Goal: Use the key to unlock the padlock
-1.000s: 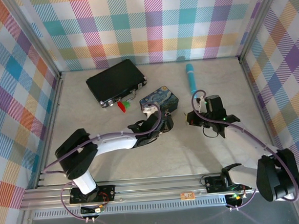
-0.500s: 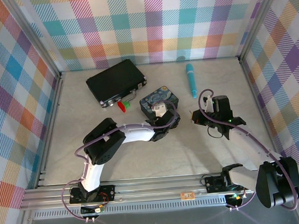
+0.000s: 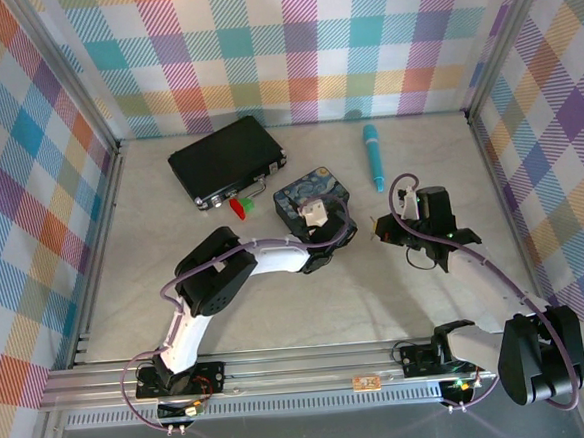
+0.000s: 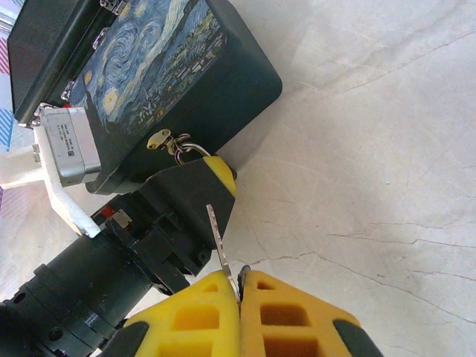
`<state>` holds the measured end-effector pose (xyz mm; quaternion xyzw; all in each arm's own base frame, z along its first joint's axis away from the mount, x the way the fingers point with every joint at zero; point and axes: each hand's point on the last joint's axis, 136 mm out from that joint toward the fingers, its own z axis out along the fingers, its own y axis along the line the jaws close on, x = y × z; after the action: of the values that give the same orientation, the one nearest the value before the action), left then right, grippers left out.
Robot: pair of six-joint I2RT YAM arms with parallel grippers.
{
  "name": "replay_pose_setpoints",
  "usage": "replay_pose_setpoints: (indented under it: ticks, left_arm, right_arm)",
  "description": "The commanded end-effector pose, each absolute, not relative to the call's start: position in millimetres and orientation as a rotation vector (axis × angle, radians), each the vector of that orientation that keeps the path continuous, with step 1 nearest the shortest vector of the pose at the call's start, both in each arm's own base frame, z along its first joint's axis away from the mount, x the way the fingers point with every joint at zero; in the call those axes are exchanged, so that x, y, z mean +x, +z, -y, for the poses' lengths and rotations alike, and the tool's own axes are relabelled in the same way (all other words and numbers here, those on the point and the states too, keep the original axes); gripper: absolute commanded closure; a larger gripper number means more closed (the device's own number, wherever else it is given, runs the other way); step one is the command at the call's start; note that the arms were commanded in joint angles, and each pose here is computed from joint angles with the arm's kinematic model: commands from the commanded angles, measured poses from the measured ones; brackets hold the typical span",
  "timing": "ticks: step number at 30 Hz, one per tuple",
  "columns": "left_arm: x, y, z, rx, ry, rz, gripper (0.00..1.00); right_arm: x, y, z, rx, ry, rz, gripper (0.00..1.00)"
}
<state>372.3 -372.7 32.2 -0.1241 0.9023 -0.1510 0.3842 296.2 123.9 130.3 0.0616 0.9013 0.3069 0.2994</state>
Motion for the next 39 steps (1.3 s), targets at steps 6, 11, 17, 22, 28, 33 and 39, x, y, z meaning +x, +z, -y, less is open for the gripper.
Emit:
replay_pose_setpoints:
  ticks: [6, 11, 17, 22, 28, 33, 39]
  left_arm:
    - [391.1, 2.2, 371.5, -0.336, -0.449, -2.332, 0.74]
    - [387.4, 7.0, 377.8, -0.310, -0.526, -2.329, 0.84]
    - [379.9, 25.7, 383.3, -0.281, -0.642, -2.322, 0.95]
    - [377.4, 39.9, 388.9, -0.270, -0.759, -2.325, 1.00]
    - [365.8, 66.9, 412.9, -0.194, -0.990, -2.335, 1.00]
    - [353.6, 86.7, 416.2, -0.244, -1.182, -2.327, 1.00]
    - [350.5, 108.3, 417.4, -0.384, -1.453, -2.249, 1.00]
  right_arm:
    - [300.1, 126.8, -126.1, 0.144, 0.848, -2.385, 1.00]
    - [301.2, 123.4, -127.6, 0.151, 0.864, -2.393, 1.00]
    - [299.9, 119.3, -127.7, 0.161, 0.872, -2.395, 1.00]
    - [299.8, 117.9, -129.1, 0.165, 0.887, -2.394, 1.00]
    - [295.1, 113.9, -130.0, 0.160, 0.897, -2.405, 1.00]
    - [286.5, 99.2, -132.4, 0.178, 0.934, -2.426, 1.00]
    - [278.8, 86.2, -142.3, 0.206, 1.056, -2.407, 1.00]
